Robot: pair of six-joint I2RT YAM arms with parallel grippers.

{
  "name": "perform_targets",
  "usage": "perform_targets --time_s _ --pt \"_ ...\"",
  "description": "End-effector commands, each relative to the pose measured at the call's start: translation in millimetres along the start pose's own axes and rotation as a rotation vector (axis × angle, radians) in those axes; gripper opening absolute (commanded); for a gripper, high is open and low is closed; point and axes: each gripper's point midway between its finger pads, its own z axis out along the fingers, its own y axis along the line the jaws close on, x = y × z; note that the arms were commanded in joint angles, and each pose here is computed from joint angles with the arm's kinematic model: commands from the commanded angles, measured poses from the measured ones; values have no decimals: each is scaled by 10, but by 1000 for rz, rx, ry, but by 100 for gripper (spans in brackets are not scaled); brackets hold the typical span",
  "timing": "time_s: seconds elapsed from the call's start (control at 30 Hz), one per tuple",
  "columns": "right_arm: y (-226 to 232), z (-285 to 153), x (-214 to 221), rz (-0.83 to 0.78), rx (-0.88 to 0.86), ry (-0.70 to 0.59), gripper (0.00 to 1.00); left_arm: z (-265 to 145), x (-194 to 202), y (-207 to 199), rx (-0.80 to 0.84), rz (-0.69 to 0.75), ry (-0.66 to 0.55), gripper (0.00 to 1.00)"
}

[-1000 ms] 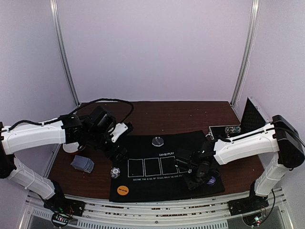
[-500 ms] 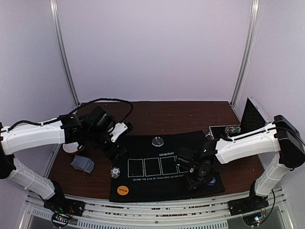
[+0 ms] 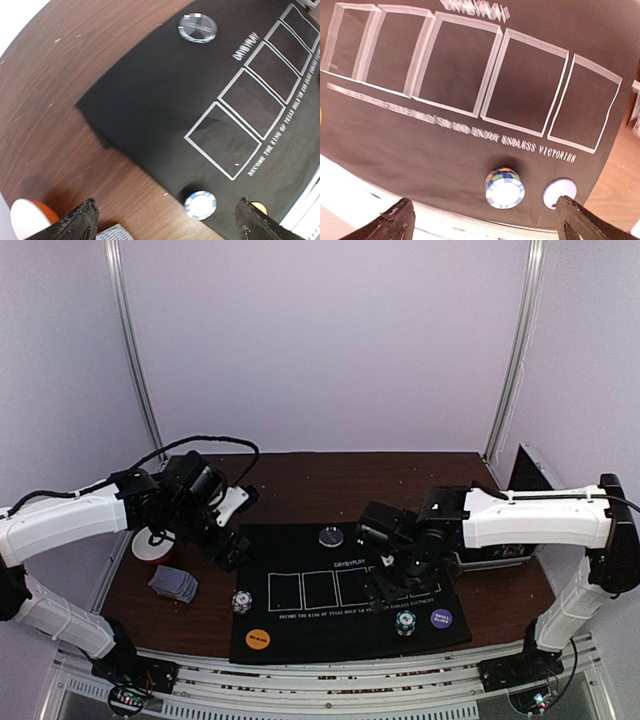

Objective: Distribute texas hold em gaming equipment
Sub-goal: Move the pile of poker chips to the small blind area, then adjust the face-down deck piles at the center of the board.

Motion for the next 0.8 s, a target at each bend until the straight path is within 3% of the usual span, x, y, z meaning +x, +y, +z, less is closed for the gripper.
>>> perform_targets --time_s 0.0,0.23,0.47,0.63,0.77 --pt "-68 -405 -262 -66 -11 -113 100 -223 -62 299 -64 -98 -20 98" --pt "-24 -661 -677 -51 -135 -270 100 -448 103 819 -198 -395 -4 98" --pt "-102 -619 -713 -115 -119 -278 100 -618 813 1215 -360 -635 91 98" --pt "-187 -533 -666 -145 -125 -268 100 -559 1088 1143 -268 -753 110 98" --pt "-273 -480 -660 -151 -122 -261 100 -488 1311 1224 -284 -836 132 98"
